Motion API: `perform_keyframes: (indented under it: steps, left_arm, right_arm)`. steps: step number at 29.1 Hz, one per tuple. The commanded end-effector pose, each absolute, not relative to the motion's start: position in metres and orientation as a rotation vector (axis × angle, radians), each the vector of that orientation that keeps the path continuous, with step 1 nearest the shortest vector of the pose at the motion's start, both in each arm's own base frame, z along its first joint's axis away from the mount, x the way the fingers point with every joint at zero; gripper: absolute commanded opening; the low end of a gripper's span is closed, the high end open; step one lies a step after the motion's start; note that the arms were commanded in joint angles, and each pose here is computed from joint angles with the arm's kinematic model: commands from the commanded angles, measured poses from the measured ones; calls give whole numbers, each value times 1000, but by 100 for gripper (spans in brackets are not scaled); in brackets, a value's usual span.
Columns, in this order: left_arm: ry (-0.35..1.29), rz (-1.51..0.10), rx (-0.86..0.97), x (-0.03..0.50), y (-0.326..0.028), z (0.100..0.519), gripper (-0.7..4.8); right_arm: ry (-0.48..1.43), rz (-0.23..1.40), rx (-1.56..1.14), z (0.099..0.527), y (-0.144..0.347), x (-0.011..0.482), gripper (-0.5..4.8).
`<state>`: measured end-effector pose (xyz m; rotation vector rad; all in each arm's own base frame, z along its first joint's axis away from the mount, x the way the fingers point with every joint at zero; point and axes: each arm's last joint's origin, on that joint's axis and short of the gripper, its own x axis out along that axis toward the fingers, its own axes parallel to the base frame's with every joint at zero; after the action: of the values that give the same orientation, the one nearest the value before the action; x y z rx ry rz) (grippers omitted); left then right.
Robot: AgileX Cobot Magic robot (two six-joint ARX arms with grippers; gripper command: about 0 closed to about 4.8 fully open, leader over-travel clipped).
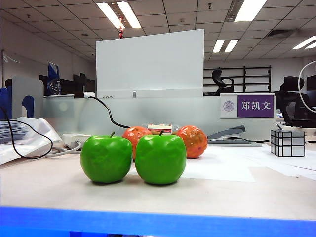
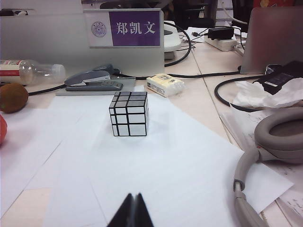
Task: Put the same fruits together.
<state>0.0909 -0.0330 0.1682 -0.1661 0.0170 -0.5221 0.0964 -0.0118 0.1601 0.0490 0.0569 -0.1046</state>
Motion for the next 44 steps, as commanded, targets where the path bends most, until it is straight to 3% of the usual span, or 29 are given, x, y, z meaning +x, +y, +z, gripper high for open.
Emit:
perform_keyframes:
  steps: [1,38,41,44]
  left_arm:
    - [5,-527,-162,91,-33,170,-5]
    - [15,-520,-158,91,-33,168,-5]
    - [-1,-415,-53,92,-29,167,-5]
    - [17,-221,-88,95,-19,165,-5]
  right_arm:
    - [45,-101,49,159,-12,97,-5]
    - [47,-59,48,159,-7,97,-5]
    - [47,-59,48,159,-7,97,-5]
    - [48,-59,48,159,-7,97,-5]
